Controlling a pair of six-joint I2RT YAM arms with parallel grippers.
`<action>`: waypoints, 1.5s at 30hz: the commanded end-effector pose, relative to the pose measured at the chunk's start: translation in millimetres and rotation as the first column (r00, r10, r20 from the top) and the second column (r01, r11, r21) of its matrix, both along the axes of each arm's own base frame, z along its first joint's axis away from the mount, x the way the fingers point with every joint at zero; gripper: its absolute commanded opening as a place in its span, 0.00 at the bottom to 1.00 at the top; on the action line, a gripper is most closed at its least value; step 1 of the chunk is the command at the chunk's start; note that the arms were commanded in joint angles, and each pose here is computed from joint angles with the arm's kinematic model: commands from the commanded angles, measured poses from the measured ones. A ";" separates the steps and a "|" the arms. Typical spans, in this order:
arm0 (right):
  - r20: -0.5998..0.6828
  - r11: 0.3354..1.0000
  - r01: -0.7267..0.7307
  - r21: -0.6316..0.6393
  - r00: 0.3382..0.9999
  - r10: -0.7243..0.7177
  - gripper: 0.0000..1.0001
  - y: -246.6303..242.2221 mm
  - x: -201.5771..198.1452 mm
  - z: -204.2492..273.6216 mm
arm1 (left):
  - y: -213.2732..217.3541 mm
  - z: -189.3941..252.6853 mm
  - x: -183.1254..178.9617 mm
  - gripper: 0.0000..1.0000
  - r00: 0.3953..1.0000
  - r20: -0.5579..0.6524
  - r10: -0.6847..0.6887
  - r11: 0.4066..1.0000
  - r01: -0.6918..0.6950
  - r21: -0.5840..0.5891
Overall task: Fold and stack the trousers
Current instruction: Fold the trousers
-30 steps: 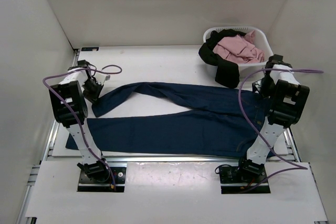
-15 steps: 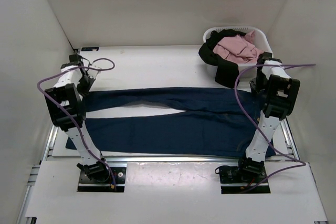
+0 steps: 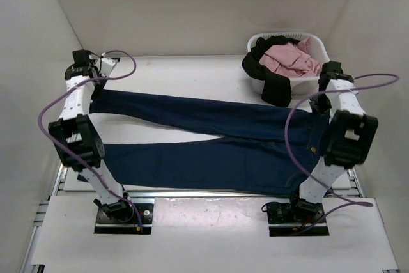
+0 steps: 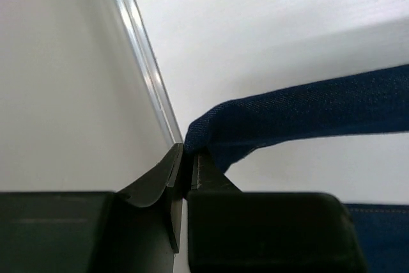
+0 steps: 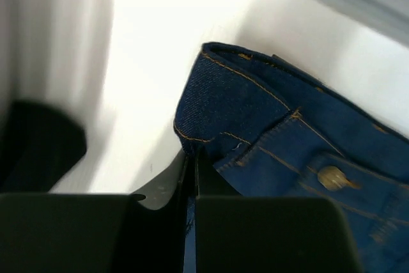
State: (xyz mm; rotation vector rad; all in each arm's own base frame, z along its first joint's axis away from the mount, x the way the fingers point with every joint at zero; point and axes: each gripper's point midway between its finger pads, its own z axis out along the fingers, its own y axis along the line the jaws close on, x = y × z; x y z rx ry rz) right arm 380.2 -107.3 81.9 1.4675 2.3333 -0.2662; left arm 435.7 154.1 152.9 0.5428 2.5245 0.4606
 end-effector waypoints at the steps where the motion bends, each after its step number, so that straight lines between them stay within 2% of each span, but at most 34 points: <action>1: 0.045 0.995 -0.046 -0.093 0.998 0.050 0.00 -9.2 -28.6 37.0 | 4.5 38.3 -30.6 0.14 0.998 0.067 0.007 0.997 -0.012 0.071; 2: 0.084 0.995 -0.049 -0.088 0.995 0.056 0.00 -4.9 -34.2 46.9 | -2.1 13.3 -56.0 0.17 1.000 -0.001 0.000 0.998 0.000 0.058; 4: 0.098 0.994 -0.097 -0.054 0.990 0.102 0.00 13.7 -46.0 45.5 | -10.9 -16.8 -84.3 0.21 0.996 -0.083 -0.019 0.999 0.023 0.037; 5: 0.059 0.993 -0.116 -0.022 0.991 0.117 0.00 23.4 -60.3 29.8 | -21.7 -43.0 -109.8 0.27 0.987 -0.150 -0.048 0.999 0.049 0.002; 7: 0.055 0.988 -0.153 -0.012 0.987 0.153 0.00 38.0 -70.2 27.0 | -35.7 -61.4 -132.5 0.38 0.976 -0.194 -0.098 0.994 0.087 -0.064; 8: 0.032 0.988 -0.155 -0.012 0.987 0.155 0.00 42.2 -79.4 19.3 | -43.4 -66.2 -141.1 0.40 0.972 -0.205 -0.116 0.990 0.097 -0.098; 9: 0.018 0.984 -0.176 -0.016 0.984 0.176 0.00 48.7 -84.5 18.0 | -51.7 -67.0 -151.8 0.49 0.966 -0.211 -0.151 0.984 0.126 -0.124; 11: 0.029 0.982 -0.181 -0.042 0.983 0.183 0.00 51.8 -88.6 22.2 | -74.7 -67.0 -172.0 0.49 0.937 -0.246 -0.249 0.954 0.193 -0.229; 13: 0.021 0.977 -0.207 -0.053 0.978 0.208 0.00 58.8 -93.2 22.8 | -84.5 -56.3 -180.7 0.49 0.923 -0.244 -0.298 0.935 0.232 -0.267; 14: 0.034 0.975 -0.215 -0.057 0.975 0.217 0.00 61.4 -92.7 26.5 | -90.8 -56.2 -195.5 0.49 0.893 -0.289 -0.345 0.918 0.257 -0.303; 17: 0.025 0.970 -0.223 -0.094 0.974 0.226 0.00 61.0 -97.0 29.6 | -101.9 -35.3 -199.0 0.49 0.872 -0.259 -0.415 0.879 0.311 -0.361; 18: 0.013 0.970 -0.221 -0.100 0.975 0.224 0.00 59.5 -100.0 26.6 | -111.0 -30.2 -205.6 0.49 0.850 -0.260 -0.458 0.845 0.326 -0.424; 21: -0.003 0.962 -0.243 -0.129 0.970 0.244 0.00 57.0 -103.2 27.5 | -109.2 6.4 -168.9 0.49 0.886 -0.148 -0.440 0.827 0.335 -0.452; 23: -0.021 0.959 -0.247 -0.142 0.969 0.247 0.00 54.2 -106.1 27.6 | -98.3 9.4 -144.0 0.49 0.923 -0.112 -0.368 0.850 0.285 -0.442; 24: -0.034 0.956 -0.258 -0.141 0.966 0.255 0.00 53.9 -108.8 24.8 | -81.2 6.0 -134.4 0.49 0.963 -0.138 -0.230 0.897 0.155 -0.415; 25: -0.037 0.955 -0.254 -0.151 0.967 0.252 0.00 52.1 -109.1 25.3 | -65.9 -5.9 -111.1 0.49 0.979 -0.121 -0.165 0.919 0.109 -0.378; 27: -0.037 0.955 -0.254 -0.151 0.967 0.252 0.00 52.2 -111.4 24.8 | -47.6 -20.6 -99.9 0.49 0.988 -0.151 -0.037 0.942 -0.016 -0.335; 28: -0.029 0.955 -0.253 -0.153 0.967 0.252 0.00 52.1 -109.2 25.3 | -52.0 -41.0 -100.6 0.49 0.974 -0.219 -0.051 0.946 -0.023 -0.323; 31: -0.036 0.956 -0.258 -0.142 0.966 0.255 0.00 53.8 -111.9 21.6 | -65.4 -71.4 -110.4 0.47 0.951 -0.305 -0.048 0.957 -0.044 -0.286; 32: -0.034 0.954 -0.270 -0.133 0.963 0.268 0.00 58.0 -111.2 21.2 | -69.8 -92.3 -128.2 0.46 0.930 -0.364 -0.052 0.961 -0.052 -0.270; 34: -0.034 0.954 -0.270 -0.133 0.963 0.268 0.00 58.1 -111.2 21.2 | -71.4 -101.6 -135.4 0.46 0.928 -0.370 -0.037 0.977 -0.044 -0.209; 35: -0.034 0.954 -0.270 -0.133 0.963 0.268 0.00 58.1 -111.2 21.2 | -72.8 -107.3 -149.6 0.46 0.924 -0.382 -0.025 0.978 -0.057 -0.202; 37: -0.061 0.951 -0.282 -0.124 0.959 0.276 0.00 60.6 -118.1 17.4 | -75.0 -111.3 -153.9 0.46 0.930 -0.367 -0.018 0.985 -0.047 -0.167; 42: -0.081 0.954 -0.281 -0.103 0.958 0.274 0.00 65.4 -124.9 15.6 | -80.0 -133.9 -189.7 0.45 0.905 -0.425 0.002 0.992 -0.057 -0.116; 45: -0.072 0.954 -0.280 -0.105 0.959 0.274 0.00 65.4 -122.1 20.5 | -88.9 -127.3 -188.6 0.47 0.922 -0.388 -0.008 0.992 -0.041 -0.117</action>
